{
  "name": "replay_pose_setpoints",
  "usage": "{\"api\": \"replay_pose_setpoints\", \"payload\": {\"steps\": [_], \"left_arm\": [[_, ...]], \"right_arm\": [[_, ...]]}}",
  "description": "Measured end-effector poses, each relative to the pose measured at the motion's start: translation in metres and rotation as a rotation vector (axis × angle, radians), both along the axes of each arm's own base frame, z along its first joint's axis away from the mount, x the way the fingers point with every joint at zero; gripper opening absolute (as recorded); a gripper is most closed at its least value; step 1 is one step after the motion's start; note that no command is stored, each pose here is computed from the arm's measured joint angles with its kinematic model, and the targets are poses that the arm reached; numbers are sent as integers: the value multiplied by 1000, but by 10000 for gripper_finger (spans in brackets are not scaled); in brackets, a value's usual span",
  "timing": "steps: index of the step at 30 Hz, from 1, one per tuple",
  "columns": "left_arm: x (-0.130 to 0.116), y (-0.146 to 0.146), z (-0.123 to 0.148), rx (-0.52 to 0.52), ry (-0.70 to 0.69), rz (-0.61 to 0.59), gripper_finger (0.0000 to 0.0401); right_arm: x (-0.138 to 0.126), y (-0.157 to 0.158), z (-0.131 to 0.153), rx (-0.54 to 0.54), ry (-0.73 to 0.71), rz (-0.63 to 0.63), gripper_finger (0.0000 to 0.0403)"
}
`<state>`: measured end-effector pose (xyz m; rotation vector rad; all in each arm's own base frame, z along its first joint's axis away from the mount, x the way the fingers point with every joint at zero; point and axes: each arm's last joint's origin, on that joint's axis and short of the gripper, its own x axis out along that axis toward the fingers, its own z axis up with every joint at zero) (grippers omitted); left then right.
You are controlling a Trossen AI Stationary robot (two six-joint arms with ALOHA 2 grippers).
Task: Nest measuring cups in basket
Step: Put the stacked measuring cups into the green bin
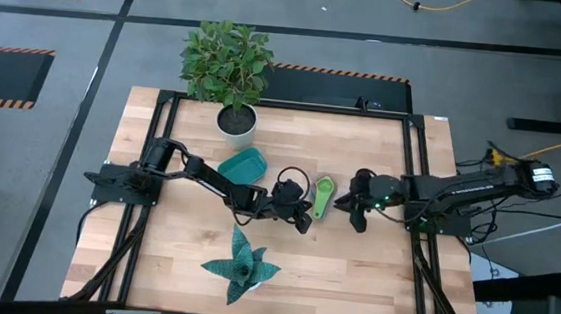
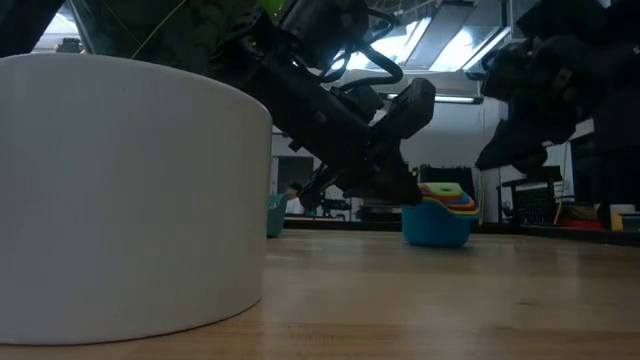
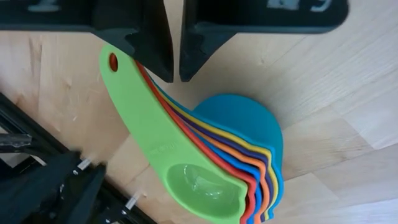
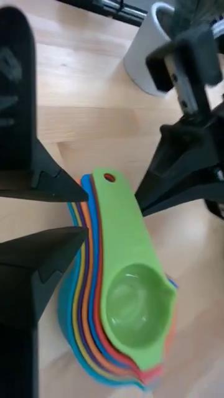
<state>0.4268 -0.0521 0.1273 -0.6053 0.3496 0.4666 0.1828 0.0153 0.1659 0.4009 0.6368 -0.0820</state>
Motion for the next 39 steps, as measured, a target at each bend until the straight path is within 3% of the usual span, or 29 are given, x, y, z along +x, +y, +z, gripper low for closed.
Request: {"api": "replay_pose_setpoints", "payload": {"steps": [9, 18, 28, 39], "left_arm": [[0, 0, 0, -23, 3, -25, 101], [-1, 5, -6, -161, 47, -58, 179], [-2, 7, -7, -177, 68, -84, 191], [-1, 4, -8, -317, 88, -241, 191]], "right_arm": [[-20, -11, 21, -39, -81, -28, 80], [-27, -16, 31, -73, -149, -39, 80], [-27, -16, 31, -73, -148, -40, 80], [-27, -16, 30, -73, -142, -40, 80]]}}
